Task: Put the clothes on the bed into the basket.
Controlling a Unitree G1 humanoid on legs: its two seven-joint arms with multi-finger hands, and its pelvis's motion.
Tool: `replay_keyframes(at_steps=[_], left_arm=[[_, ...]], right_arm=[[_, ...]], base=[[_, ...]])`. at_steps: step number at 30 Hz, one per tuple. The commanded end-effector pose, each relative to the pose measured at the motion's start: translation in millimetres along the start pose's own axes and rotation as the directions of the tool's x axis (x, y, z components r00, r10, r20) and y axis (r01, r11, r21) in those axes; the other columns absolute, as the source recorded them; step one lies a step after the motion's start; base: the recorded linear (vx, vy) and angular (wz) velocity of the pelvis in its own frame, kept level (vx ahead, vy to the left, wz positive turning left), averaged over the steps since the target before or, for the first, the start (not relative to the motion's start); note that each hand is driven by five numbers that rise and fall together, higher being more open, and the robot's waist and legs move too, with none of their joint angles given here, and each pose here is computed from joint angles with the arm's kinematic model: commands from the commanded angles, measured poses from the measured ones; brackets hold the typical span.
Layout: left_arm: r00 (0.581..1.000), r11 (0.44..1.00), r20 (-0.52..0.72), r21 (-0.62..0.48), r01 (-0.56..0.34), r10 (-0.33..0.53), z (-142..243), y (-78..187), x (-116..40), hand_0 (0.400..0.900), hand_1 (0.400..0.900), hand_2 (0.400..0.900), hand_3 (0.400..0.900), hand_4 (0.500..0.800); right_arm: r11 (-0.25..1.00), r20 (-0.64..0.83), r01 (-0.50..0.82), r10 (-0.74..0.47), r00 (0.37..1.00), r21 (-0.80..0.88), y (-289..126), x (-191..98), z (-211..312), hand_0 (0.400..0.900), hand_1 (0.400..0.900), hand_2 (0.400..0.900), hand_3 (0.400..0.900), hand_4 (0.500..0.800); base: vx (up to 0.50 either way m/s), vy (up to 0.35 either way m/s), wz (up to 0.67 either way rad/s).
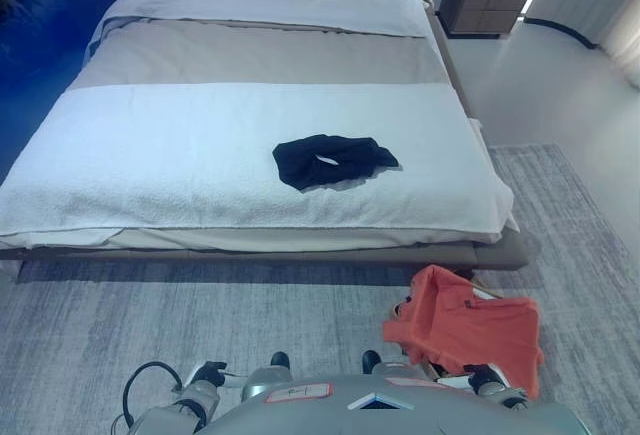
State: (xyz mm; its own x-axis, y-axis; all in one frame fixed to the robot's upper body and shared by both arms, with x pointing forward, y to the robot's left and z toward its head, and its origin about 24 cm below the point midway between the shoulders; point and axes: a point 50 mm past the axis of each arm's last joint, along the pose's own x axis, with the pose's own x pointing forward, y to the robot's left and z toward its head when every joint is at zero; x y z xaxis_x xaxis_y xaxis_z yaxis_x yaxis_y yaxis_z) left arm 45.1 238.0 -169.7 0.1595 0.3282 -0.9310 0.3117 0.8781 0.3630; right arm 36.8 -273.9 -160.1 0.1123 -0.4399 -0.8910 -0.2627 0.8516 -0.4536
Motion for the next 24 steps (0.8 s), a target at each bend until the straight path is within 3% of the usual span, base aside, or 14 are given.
replay_keyframes(at_steps=[1,24], left_arm=[[0.997,0.997,0.004,0.035,-0.073,0.073,9.0,17.4,1.7,0.900,0.900,0.900,0.900,0.800],[0.997,0.997,-0.009,0.032,-0.077,0.077,6.9,20.0,1.9,0.900,0.900,0.900,0.900,0.800]], right_arm=[[0.997,0.020,0.077,-0.076,0.997,-0.030,-14.8,1.0,15.1,0.900,0.900,0.900,0.900,0.800],[0.996,0.015,0.084,-0.084,0.996,0.005,-17.3,1.2,15.4,0.900,0.900,0.900,0.900,0.800]], base=[[0.000,0.000,0.00],[0.000,0.000,0.00]])
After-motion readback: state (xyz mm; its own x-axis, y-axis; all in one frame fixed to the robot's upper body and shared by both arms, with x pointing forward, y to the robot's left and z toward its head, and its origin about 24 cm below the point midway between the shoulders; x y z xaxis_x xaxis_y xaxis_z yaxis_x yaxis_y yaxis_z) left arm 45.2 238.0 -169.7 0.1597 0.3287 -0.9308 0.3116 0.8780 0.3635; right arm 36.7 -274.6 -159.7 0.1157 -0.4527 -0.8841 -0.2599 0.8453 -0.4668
